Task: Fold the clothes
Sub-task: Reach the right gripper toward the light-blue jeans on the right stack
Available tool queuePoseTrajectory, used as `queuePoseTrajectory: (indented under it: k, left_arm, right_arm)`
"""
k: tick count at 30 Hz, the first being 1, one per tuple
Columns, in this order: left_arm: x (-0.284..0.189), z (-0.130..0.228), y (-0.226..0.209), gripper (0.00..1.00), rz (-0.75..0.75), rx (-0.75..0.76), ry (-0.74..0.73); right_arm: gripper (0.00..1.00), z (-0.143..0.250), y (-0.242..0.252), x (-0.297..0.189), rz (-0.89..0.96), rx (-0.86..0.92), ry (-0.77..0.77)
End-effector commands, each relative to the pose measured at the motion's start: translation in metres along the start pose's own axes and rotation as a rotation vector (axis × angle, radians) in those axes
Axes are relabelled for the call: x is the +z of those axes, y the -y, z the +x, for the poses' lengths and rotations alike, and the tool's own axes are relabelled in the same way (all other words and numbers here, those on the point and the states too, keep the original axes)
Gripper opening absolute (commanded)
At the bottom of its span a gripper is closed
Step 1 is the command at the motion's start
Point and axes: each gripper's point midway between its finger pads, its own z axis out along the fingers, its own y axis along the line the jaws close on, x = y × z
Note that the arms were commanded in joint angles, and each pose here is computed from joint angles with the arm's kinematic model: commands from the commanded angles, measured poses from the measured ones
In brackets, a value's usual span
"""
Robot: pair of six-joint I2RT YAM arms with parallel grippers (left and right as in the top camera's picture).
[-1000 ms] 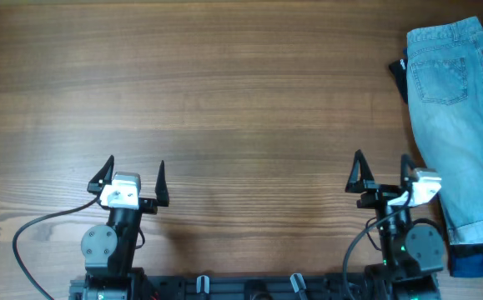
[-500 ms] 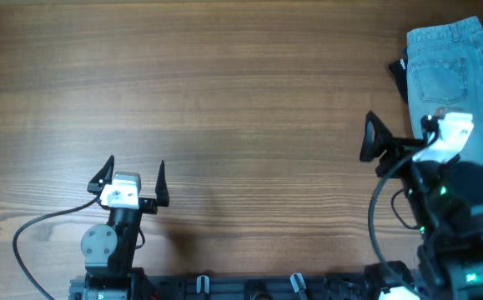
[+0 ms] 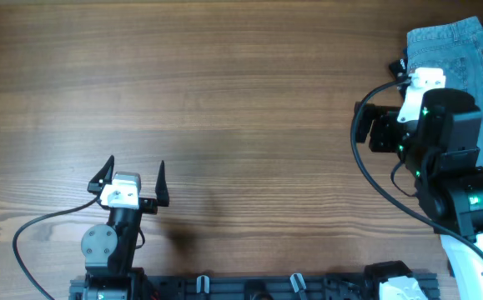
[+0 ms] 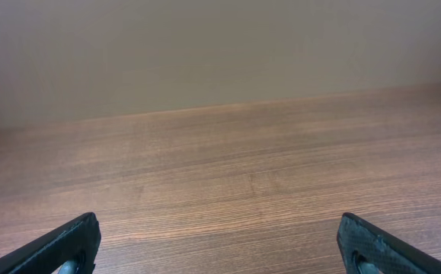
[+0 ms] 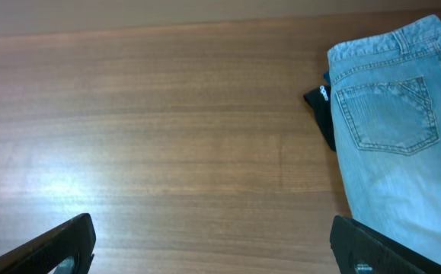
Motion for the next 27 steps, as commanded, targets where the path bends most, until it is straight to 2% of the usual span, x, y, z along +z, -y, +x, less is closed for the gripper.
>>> queuePoseTrajectory:
  k: [1, 9, 11, 12, 15, 21, 24, 27]
  left_arm:
    - [0.0, 0.003, 0.001, 1.0, 0.01, 0.018, -0.004]
    - [0.0, 0.003, 0.001, 1.0, 0.01, 0.018, -0.004]
    - [0.0, 0.003, 0.001, 1.0, 0.01, 0.018, -0.004]
    - [0.0, 0.003, 0.001, 1.0, 0.01, 0.018, -0.004]
    - [0.0, 0.003, 0.001, 1.0, 0.01, 0.018, -0.004]
    - [0.0, 0.003, 0.001, 1.0, 0.01, 0.018, -0.004]
    - [0.0, 0.003, 0.001, 1.0, 0.01, 0.018, -0.004]
    - [0.0, 0.003, 0.001, 1.0, 0.01, 0.018, -0.003]
  right_arm:
    - [0.99, -0.005, 0.002, -0.007, 0.016, -0.05, 0.007]
    - [0.99, 0.013, 0.011, 0.005, 0.069, -0.084, -0.088]
    - [0.94, 0.013, 0.011, 0.006, 0.069, -0.08, -0.091]
    - [0.86, 0.008, 0.008, 0.006, 0.06, -0.05, -0.097]
    - [0.87, -0.007, 0.012, 0.01, 0.074, -0.047, -0.146]
    - [0.86, 0.026, 0.063, 0.07, 0.186, 0.021, -0.403]
    - [0.84, 0.033, 0.063, 0.093, 0.159, 0.041, -0.445]
    - [0.81, 0.029, 0.063, 0.098, 0.16, 0.043, -0.426]
